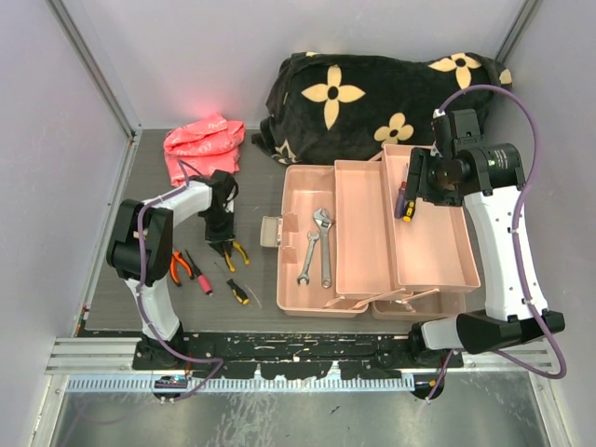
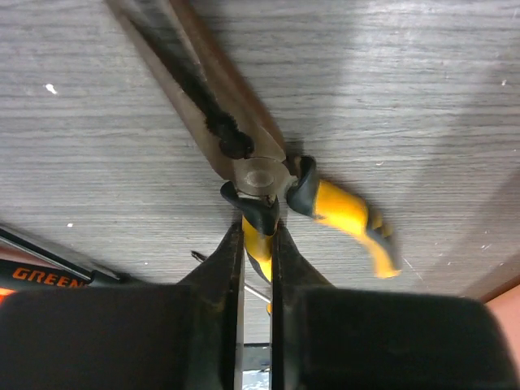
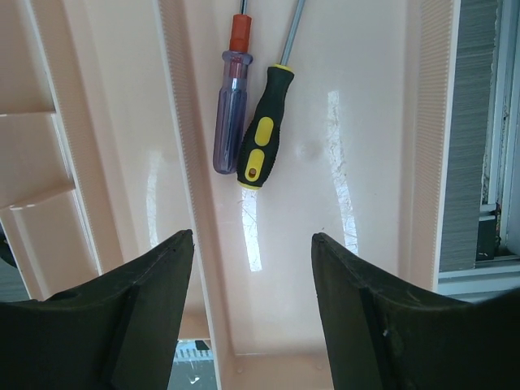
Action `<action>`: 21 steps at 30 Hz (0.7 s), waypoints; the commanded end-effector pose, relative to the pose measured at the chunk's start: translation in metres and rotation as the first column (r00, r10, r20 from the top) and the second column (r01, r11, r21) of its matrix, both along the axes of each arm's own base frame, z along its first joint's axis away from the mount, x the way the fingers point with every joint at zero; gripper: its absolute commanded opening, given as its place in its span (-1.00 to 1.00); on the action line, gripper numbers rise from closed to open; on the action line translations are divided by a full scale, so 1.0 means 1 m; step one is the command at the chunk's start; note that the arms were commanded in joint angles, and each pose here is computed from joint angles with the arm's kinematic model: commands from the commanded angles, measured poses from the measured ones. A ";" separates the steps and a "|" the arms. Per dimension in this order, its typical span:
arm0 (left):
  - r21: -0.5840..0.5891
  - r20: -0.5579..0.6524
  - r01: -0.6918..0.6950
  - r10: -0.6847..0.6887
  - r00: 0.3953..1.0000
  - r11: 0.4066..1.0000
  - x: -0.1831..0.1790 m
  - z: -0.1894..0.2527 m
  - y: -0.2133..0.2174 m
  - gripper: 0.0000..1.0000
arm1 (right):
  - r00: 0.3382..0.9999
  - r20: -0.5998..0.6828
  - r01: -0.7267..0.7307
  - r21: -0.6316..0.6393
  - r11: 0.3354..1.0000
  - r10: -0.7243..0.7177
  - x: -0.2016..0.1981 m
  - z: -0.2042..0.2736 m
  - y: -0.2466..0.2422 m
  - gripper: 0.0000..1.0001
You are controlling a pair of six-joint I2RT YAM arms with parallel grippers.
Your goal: Pack the tool kit
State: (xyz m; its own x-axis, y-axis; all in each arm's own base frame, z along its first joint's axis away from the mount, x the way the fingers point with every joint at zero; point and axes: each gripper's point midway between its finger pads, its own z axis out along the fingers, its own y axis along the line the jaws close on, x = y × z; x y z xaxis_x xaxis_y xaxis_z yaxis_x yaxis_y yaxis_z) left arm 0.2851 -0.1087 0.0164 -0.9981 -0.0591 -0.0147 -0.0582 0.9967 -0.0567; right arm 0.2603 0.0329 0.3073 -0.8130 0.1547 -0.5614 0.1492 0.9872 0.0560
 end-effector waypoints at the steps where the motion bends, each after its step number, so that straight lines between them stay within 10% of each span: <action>1: -0.008 0.046 0.016 -0.015 0.999 1.000 0.011 -0.008 -0.003 -1.00 | 0.997 0.072 -0.006 0.031 1.000 0.004 0.003 0.013 0.004 0.31; 9: -0.126 0.311 0.058 -0.016 0.950 0.990 0.066 0.093 -0.027 -1.00 | 0.995 0.099 -0.004 0.042 0.999 0.000 0.006 0.017 0.005 0.31; 21: -0.114 0.728 0.349 -0.161 0.667 0.930 0.135 0.290 -0.095 -1.00 | 0.991 0.130 0.005 0.068 0.998 -0.014 0.006 0.020 0.007 0.31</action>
